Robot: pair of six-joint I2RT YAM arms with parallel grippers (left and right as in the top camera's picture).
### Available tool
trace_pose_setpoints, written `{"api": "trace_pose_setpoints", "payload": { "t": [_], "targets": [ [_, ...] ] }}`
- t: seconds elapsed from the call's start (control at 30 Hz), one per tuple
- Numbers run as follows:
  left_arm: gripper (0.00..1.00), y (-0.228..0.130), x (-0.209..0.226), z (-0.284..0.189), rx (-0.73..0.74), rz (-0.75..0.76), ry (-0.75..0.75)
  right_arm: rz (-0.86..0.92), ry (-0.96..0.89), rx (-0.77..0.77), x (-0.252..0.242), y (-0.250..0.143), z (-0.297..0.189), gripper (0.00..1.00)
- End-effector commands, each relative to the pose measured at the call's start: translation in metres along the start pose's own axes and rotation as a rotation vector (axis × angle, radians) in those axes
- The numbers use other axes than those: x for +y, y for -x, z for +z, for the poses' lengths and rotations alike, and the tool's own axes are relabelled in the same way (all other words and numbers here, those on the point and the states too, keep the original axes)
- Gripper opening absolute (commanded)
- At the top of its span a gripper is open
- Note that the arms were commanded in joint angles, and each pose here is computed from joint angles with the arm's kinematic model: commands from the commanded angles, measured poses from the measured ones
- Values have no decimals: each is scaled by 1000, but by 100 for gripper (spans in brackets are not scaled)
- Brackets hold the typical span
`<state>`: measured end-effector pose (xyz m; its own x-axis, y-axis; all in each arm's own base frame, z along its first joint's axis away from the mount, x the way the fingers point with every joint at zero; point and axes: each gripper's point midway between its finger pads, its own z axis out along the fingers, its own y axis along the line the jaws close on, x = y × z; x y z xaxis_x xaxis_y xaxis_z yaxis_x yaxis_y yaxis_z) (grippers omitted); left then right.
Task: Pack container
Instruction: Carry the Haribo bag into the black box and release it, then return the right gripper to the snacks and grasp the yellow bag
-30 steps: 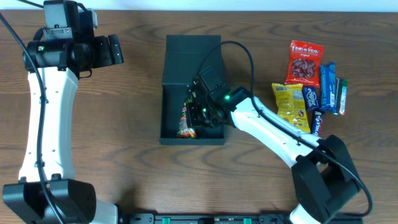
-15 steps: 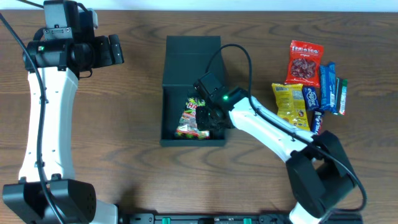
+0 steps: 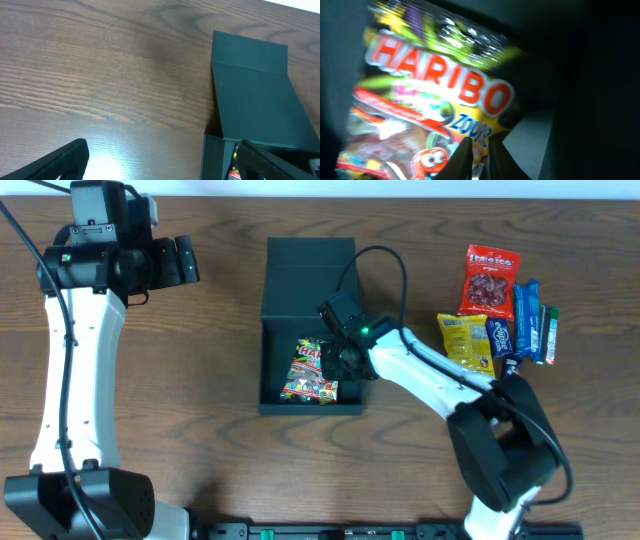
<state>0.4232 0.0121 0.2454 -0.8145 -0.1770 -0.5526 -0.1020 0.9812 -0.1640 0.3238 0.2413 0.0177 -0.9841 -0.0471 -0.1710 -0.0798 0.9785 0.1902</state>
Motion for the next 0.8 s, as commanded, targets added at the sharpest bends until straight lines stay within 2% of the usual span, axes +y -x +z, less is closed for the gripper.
{"api": "trace_pose_setpoints", "payload": {
  "t": [0.0,0.1,0.3,0.53,0.67,0.73,0.77],
  "targets": [
    [95,1,1,2,5,16,2,-31,-31,29,-9,-5,17,10],
    [95,1,1,2,5,17,1,-44,-15,13,-6,0,20,7],
    [95,-2,1,4,12,16,2,-120,152,-62,32,22,15,2],
    [95,-20,5,20,63,9,7,-225,237,-54,49,18,12,1],
    [95,-45,1,32,137,-2,-36,-270,239,-62,53,20,8,1],
    [100,-65,-3,43,195,-14,-74,-284,242,-74,56,26,1,1],
    [92,-75,-5,47,220,-20,-90,-297,244,-81,59,30,-3,1]
  ]
}}
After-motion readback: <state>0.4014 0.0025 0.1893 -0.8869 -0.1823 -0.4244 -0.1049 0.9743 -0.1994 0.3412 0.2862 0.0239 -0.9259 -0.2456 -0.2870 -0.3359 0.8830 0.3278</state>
